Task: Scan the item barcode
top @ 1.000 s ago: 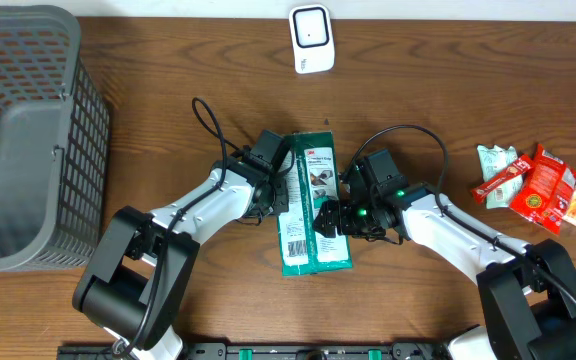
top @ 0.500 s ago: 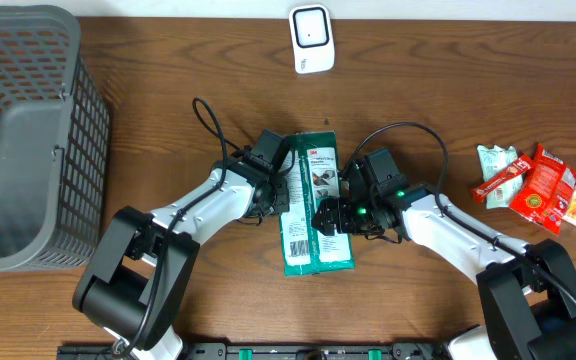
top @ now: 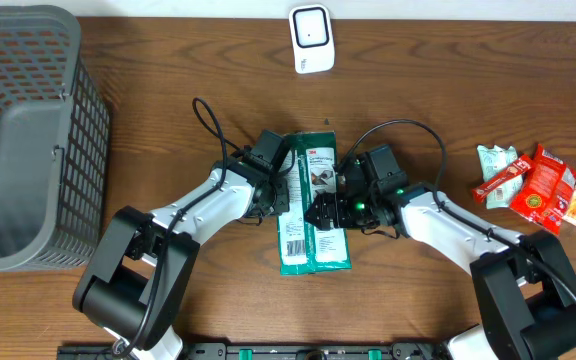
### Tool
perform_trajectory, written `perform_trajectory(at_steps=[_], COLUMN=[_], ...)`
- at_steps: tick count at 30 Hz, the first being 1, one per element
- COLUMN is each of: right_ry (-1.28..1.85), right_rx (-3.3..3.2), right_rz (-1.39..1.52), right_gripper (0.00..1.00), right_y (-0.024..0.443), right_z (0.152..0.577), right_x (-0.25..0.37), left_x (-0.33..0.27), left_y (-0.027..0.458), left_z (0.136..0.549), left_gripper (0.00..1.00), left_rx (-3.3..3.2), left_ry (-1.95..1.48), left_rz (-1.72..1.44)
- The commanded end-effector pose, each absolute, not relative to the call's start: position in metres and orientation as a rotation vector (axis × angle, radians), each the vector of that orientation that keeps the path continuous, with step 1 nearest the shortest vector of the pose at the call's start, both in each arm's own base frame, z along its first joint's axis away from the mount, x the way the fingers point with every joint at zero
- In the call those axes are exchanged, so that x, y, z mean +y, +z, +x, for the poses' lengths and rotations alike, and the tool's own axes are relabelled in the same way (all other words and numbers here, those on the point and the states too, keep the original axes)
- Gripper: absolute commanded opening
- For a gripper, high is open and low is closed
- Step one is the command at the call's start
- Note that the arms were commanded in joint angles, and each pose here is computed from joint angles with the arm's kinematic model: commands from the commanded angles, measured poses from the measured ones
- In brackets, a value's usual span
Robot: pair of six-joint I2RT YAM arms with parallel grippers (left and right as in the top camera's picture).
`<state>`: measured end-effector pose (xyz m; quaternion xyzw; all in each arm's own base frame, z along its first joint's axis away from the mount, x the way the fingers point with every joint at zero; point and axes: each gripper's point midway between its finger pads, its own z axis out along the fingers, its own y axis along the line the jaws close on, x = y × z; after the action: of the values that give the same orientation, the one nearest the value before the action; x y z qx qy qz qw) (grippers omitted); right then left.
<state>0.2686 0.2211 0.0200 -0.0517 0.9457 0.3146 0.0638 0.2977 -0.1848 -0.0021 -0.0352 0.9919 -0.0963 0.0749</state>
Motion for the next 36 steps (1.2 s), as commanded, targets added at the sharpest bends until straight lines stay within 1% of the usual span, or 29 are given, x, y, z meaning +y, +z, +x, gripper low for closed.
perform_trajectory(at_steps=[1,7,9,11,16,21,24,28,29,30,36], right_ry=[0.945,0.948,1.0,1.081,1.109,1.231,1.354,1.347,1.349,1.35,1.354], right_rx=[2.901,2.908,2.898,2.863,2.831,2.759,2.682,2.666,2.654,2.626,2.601], right_rz=[-0.145,-0.112,-0.124,-0.151,-0.136,-0.186,-0.25,-0.257,-0.263,-0.276,-0.283], right_gripper=[0.86,0.84,0.83,0.81,0.74,0.7,0.61,0.56,0.53,0.48,0.45], right_y=[0.007,0.003,0.002,0.003,-0.004,0.007,0.022,0.023,0.024,0.027,0.029], right_z=[0.263,0.262,0.258,0.253,0.249,0.25,0.251,0.254,0.255,0.259,0.262], right_x=[0.214,0.204,0.208,0.214,0.214,0.226,0.238,0.239,0.239,0.241,0.243], left_x=[-0.178,-0.178,-0.178,-0.178,-0.178,-0.178,-0.178,-0.178,-0.179,-0.179,-0.179], left_y=[-0.022,-0.022,-0.022,-0.021,-0.022,-0.021,-0.021,-0.021,-0.021,-0.021,-0.021], left_z=[0.28,0.28,0.28,0.28,0.28,0.28,0.28,0.28,0.28,0.281,0.281], left_gripper=[0.21,0.21,0.21,0.21,0.21,0.21,0.21,0.21,0.21,0.21,0.21], left_rx=[3.048,3.048,3.048,3.048,3.048,3.048,3.048,3.047,3.047,3.044,3.044], left_ry=[-0.248,-0.249,-0.248,-0.249,-0.248,-0.249,-0.249,-0.249,-0.249,-0.251,-0.251], left_rz=[-0.118,-0.118,-0.118,-0.118,-0.118,-0.118,-0.118,-0.118,-0.118,-0.118,-0.118])
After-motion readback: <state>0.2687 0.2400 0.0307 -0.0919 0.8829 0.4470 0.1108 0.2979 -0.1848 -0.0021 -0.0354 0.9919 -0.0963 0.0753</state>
